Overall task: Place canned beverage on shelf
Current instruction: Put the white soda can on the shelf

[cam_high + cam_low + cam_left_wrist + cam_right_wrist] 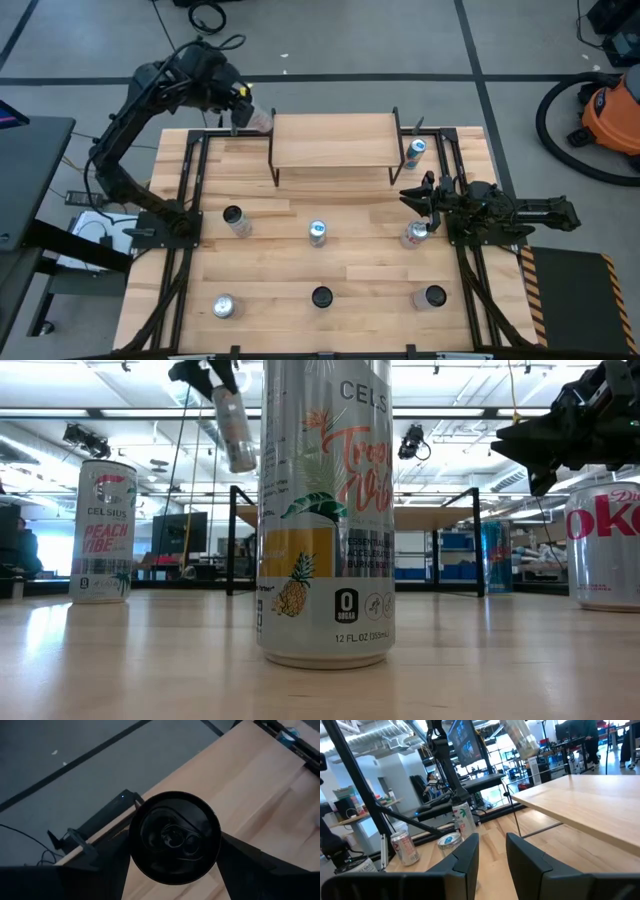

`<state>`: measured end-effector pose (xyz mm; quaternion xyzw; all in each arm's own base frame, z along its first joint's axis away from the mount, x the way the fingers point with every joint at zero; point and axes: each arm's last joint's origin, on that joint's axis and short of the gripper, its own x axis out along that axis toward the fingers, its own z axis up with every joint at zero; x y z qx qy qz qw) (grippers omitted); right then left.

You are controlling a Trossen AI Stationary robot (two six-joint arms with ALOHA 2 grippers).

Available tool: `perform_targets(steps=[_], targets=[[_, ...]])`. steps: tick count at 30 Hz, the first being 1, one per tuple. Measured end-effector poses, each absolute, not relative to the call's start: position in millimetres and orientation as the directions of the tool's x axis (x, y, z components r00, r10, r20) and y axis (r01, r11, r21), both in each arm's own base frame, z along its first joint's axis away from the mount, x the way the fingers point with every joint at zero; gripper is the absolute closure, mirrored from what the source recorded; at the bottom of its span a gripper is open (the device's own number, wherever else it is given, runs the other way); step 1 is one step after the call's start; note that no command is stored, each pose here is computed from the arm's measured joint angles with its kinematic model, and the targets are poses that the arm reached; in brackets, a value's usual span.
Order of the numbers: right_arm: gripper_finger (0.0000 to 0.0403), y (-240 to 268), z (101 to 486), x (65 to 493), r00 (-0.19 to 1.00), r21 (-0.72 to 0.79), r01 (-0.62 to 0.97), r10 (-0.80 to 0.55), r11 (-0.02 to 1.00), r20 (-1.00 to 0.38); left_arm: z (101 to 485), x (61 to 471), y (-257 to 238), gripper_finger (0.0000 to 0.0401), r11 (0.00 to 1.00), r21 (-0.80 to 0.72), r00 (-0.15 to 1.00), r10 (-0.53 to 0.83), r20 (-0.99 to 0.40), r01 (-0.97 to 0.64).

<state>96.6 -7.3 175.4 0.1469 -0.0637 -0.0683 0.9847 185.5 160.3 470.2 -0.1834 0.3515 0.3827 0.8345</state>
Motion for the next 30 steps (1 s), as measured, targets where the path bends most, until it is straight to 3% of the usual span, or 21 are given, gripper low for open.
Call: perform_targets(steps=[15, 30], targets=[[0.0296, -7, 175, 97, 0.983, 0.299, 0.116, -0.153, 0.947, 0.102, 423, 249, 202, 0.0140, 0.699, 0.024, 0.404, 0.440, -0.802, -0.715], [0.0296, -7, 172, 97, 0.986, 0.317, 0.122, -0.153, 0.940, 0.074, 415, 258, 209, 0.0140, 0.704, 0.010, 0.408, 0.424, -0.809, -0.710]])
